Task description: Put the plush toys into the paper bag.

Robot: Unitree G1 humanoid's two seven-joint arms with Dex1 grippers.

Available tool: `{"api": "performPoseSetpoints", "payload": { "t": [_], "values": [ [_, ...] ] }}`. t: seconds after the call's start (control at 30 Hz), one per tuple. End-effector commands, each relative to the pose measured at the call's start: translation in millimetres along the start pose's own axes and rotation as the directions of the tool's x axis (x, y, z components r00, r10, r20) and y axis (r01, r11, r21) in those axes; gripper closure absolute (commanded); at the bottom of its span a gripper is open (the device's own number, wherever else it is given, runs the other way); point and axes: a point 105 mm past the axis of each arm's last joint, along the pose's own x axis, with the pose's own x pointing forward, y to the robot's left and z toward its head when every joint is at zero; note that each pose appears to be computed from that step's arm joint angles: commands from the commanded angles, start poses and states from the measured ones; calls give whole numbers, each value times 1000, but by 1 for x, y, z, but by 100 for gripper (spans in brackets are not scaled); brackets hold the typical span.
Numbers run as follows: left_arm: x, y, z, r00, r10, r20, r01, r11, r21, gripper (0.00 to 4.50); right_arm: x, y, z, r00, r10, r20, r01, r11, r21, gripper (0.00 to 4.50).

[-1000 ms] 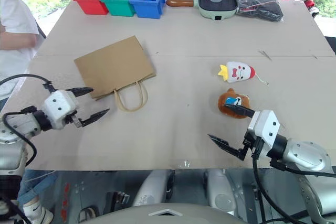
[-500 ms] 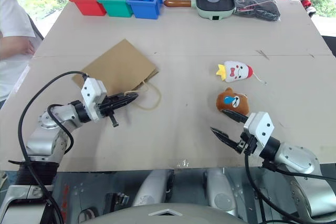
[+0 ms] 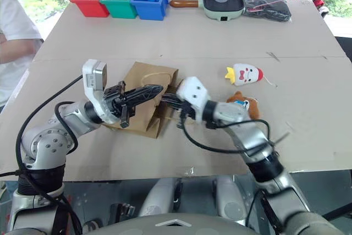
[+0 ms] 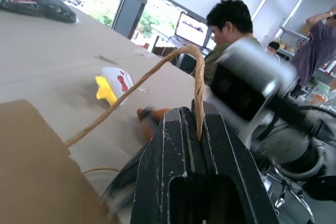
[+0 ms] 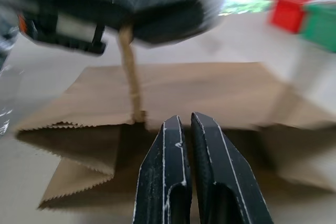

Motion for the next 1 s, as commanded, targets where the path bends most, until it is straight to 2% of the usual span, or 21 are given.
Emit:
{"api": "performPoseSetpoints", "payload": {
  "t": [0.03, 0.33, 0.47, 0.67, 0.87, 1.0],
  "values": [
    [6, -13, 22, 997, -46, 67, 42, 997, 66, 450, 21, 8, -38, 992, 80, -100, -79, 997, 13, 445],
    [-7, -12, 46, 993, 32, 112, -49, 988, 149, 450, 47, -2, -47, 998, 12, -64, -7, 998, 69, 445],
    [-24, -2, 67, 979, 133, 156, -165, 962, 217, 450, 42, 1, -61, 994, -1, -105, 10, 997, 78, 445],
    [-40, 9, 79, 958, 227, 178, -271, 919, 287, 450, 34, -4, -69, 991, -47, -127, 55, 996, 66, 445],
    [-40, 14, 84, 937, 245, 250, -324, 878, 352, 450, 25, -27, -59, 980, -161, -117, 162, 987, 2, 445],
    [-34, 13, 78, 949, 214, 232, -289, 886, 362, 450, 13, -36, -33, 978, -207, -25, 205, 977, -58, 445]
  ]
}}
